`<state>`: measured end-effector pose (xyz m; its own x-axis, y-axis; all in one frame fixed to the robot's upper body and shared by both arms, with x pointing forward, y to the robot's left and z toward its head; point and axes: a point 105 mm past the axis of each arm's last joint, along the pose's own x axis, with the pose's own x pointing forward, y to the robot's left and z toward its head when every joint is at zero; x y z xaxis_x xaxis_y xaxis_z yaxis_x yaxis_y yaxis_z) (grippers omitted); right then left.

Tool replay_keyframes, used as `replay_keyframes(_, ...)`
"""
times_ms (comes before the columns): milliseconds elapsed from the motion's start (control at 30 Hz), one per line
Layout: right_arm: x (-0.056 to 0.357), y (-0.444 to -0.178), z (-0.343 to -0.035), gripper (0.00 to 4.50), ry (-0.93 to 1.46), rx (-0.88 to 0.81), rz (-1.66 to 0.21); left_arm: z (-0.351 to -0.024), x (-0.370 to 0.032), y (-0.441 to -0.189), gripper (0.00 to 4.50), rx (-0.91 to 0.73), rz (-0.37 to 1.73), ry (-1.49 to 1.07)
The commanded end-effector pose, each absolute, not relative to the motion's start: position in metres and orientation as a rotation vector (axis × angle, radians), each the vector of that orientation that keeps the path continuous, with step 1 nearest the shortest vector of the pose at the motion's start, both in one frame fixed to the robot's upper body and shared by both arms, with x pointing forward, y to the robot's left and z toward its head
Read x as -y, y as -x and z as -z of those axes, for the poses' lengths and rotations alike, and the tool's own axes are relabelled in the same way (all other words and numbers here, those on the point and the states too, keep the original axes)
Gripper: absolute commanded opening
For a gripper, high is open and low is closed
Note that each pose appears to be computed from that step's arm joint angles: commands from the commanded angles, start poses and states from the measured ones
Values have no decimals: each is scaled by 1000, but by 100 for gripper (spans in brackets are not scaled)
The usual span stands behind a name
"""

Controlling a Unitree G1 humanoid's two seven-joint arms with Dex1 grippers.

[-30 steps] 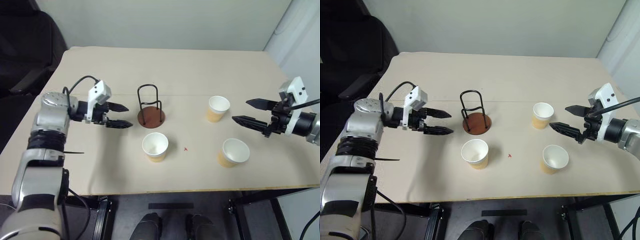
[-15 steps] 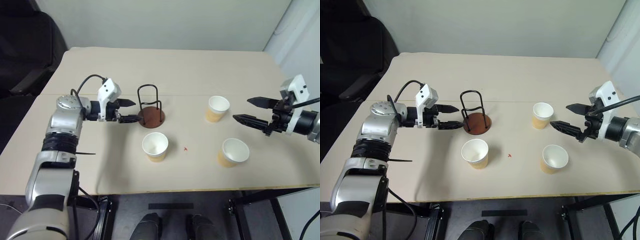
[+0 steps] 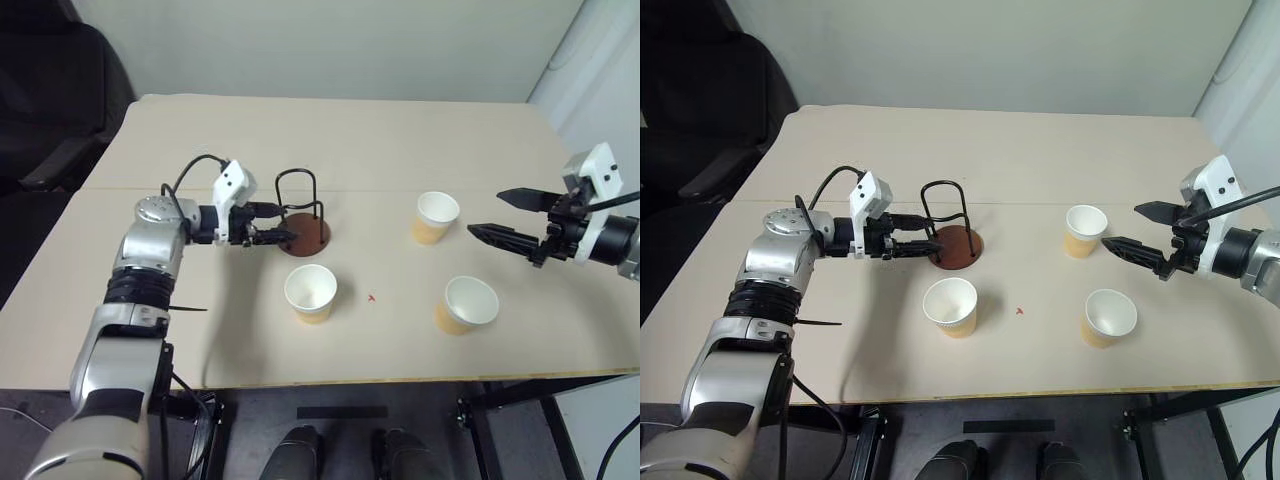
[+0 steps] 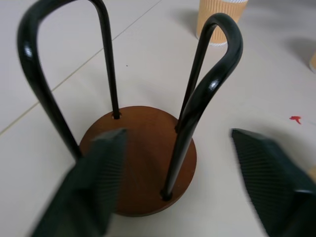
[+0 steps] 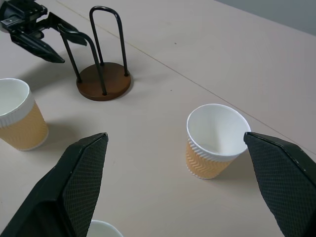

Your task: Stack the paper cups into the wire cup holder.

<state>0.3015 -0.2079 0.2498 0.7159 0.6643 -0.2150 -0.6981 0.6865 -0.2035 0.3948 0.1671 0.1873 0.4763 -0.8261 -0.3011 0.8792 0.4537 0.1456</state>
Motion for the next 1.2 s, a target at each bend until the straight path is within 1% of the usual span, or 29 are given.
replay_keyframes(33,208,-299,-263,450,313,-80,-753,-193,-160,-391,204,-169,1092,-301)
replay_keyframes(100,209,-299,-263,450,312,-78,-751,-193,-154,-391,135,-160,1102,-290)
replay_keyframes(133,209,-299,-263,450,311,-78,-751,-193,-152,-392,92,-155,1103,-284)
replay_keyframes(200,208,-299,-263,450,311,-77,-750,-193,-147,-393,19,-150,1104,-279)
replay_keyframes(233,208,-299,-263,450,310,-76,-750,-192,-145,-393,4,-149,1104,-278)
replay_keyframes(500,208,-297,-262,450,306,-75,-744,-196,-132,-397,4,-105,1104,-239)
replay_keyframes(700,209,-296,-262,450,307,-74,-739,-209,-120,-402,4,-73,1141,-264)
replay_keyframes(833,208,-294,-262,450,315,-80,-750,-212,-107,-399,4,-84,1232,-320)
replay_keyframes(1033,207,-286,-261,450,325,-108,-781,-221,-85,-390,4,-81,1409,-478)
replay_keyframes(1200,207,-272,-261,450,332,-140,-813,-223,-71,-384,4,-68,1516,-540)
